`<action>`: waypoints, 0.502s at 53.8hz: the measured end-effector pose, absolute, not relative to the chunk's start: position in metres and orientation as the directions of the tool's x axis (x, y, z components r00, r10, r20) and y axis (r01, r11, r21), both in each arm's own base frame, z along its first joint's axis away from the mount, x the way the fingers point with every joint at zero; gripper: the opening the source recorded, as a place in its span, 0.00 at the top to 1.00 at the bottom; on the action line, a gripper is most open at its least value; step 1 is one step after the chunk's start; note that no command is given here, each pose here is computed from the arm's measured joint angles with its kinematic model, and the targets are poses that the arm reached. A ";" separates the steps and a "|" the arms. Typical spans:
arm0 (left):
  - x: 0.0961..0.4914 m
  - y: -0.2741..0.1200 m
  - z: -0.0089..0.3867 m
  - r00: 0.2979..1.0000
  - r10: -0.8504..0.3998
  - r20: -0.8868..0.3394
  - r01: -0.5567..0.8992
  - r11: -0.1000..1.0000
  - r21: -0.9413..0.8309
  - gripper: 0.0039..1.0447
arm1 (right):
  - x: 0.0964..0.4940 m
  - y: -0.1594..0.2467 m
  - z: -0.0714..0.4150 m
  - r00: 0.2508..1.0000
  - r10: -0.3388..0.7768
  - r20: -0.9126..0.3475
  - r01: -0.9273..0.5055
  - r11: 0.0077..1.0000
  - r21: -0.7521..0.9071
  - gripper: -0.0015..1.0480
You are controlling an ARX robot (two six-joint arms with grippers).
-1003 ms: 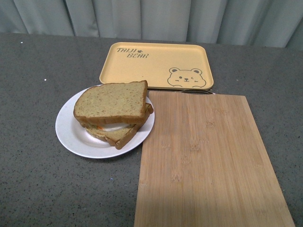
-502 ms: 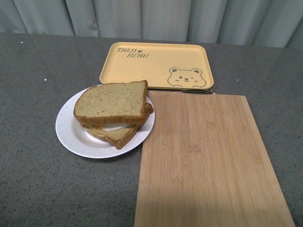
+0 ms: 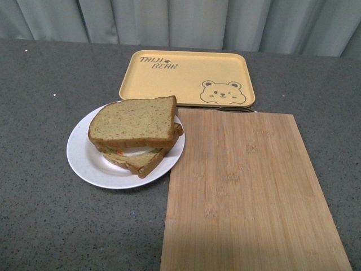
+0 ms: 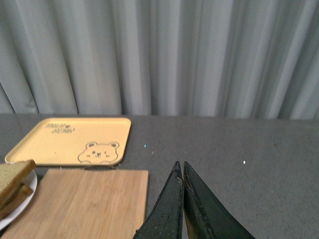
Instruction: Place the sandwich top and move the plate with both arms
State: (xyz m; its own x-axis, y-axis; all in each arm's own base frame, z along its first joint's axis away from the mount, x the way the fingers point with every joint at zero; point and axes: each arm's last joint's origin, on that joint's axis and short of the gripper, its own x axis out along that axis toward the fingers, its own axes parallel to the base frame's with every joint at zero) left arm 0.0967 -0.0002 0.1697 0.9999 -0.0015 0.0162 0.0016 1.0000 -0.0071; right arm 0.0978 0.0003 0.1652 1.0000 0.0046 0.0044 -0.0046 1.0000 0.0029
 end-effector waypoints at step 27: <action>0.101 0.000 0.160 0.956 -0.065 -0.286 0.011 0.982 -0.187 0.06 | 0.098 0.000 0.165 1.000 0.005 0.002 -0.005 1.000 0.002 0.22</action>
